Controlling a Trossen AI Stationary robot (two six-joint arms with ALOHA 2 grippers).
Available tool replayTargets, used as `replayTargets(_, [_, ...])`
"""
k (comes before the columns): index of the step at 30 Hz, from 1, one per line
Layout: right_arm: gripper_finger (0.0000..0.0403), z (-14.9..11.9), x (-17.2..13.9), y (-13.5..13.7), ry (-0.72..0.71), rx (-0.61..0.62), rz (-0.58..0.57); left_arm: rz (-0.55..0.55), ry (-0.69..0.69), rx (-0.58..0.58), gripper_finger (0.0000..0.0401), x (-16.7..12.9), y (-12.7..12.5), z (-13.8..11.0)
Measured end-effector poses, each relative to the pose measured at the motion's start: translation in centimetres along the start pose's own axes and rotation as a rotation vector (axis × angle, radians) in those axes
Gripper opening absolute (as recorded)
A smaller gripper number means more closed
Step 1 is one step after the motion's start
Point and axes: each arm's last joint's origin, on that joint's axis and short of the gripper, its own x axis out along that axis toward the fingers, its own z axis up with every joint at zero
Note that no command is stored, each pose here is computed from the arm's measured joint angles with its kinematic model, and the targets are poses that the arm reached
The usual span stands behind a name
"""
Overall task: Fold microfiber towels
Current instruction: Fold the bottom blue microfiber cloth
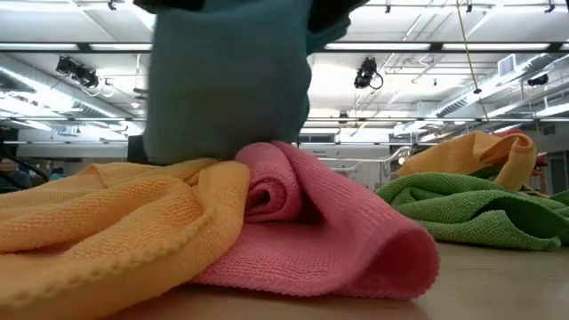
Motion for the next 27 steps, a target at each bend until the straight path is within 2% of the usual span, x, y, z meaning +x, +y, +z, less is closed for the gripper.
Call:
replayTargets(4, [0.0006,-0.6,1.3,1.2,-0.081,-0.032,0.053,-0.042,0.011,-0.039,0.0014,0.9,-2.1,-1.4])
replayTargets(10, [0.0006,-1.7,2.6,1.2,-0.089,0.024,0.095,-0.076,0.026,-0.052,0.0028,3.1,-4.9,-3.0])
replayTargets(15, [0.0006,-2.3,3.4,1.6,-0.133,0.035,0.159,-0.072,0.039,-0.052,0.0014,4.2,-5.9,-4.0])
replayTargets(21, [0.0006,-2.0,5.1,1.3,-0.116,0.076,0.217,-0.091,0.051,-0.061,0.0029,3.9,-6.5,-4.3])
replayTargets(25, [0.0006,-1.8,7.0,1.5,-0.025,0.076,0.248,-0.098,0.083,-0.047,0.0037,3.9,-6.9,-4.8])
replayTargets(27, [0.0006,-1.1,6.8,1.0,0.027,0.080,0.241,-0.097,0.109,-0.038,0.0032,3.8,-7.1,-5.2])
